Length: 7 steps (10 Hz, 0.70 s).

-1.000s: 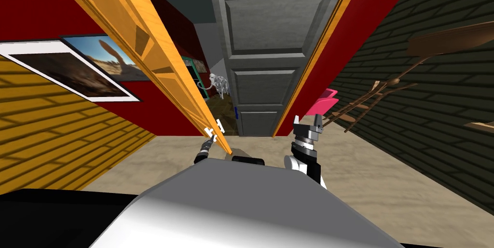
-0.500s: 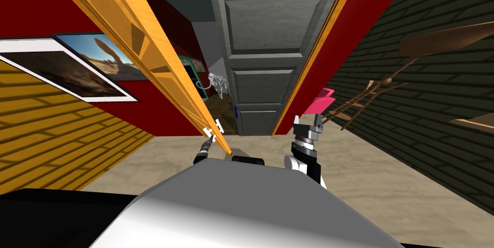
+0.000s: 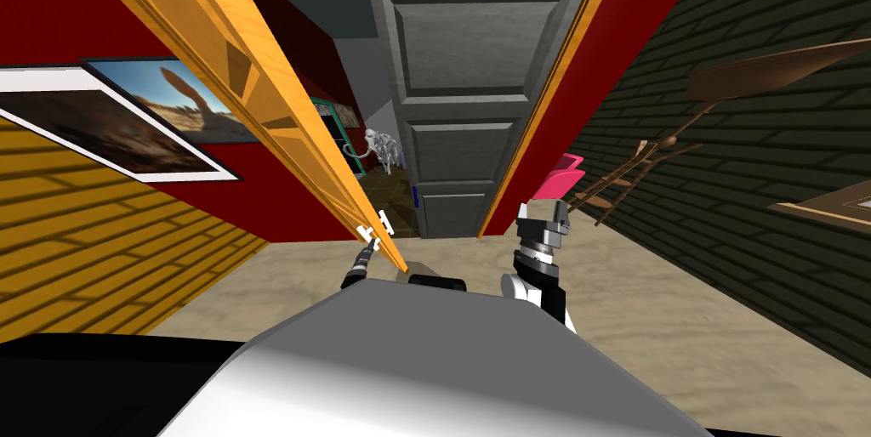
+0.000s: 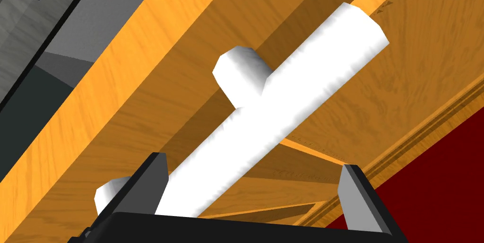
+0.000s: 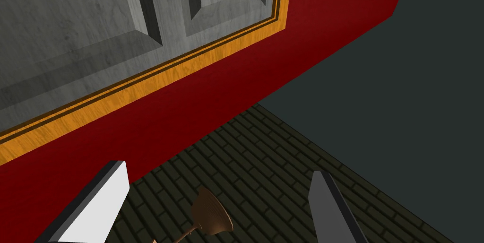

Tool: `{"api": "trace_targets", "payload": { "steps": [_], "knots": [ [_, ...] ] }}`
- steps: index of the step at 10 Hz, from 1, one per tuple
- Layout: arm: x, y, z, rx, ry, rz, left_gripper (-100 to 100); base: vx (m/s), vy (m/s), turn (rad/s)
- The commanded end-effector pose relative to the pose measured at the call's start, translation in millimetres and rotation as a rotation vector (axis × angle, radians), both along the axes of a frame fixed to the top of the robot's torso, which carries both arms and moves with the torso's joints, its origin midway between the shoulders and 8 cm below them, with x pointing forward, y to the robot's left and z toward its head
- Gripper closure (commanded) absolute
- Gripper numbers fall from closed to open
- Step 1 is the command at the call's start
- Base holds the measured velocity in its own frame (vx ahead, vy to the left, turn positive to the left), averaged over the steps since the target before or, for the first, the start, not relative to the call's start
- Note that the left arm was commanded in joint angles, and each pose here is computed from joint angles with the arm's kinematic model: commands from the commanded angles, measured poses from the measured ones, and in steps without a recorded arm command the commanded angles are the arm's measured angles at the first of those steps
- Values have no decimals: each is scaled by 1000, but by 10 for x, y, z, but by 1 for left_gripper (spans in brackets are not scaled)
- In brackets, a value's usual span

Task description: Pull the door open

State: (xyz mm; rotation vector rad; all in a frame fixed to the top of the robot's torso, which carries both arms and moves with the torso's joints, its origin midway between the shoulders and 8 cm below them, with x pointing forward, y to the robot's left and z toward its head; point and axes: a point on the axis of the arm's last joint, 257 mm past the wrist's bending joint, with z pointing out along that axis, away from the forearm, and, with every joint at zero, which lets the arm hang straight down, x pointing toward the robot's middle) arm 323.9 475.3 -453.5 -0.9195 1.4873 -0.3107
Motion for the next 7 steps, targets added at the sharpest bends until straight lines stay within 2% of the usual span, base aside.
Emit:
{"api": "trace_targets", "payload": {
  "steps": [1,2,5,7],
  "knots": [
    [-4,205,113,-4,-16,33,100,-19,8,-17],
    [2,204,121,-3,-18,32,100,0,0,0],
    [3,226,131,-80,-51,52,100,-26,1,-45],
    [2,233,134,-106,-62,59,100,-22,13,-25]
  ]
}}
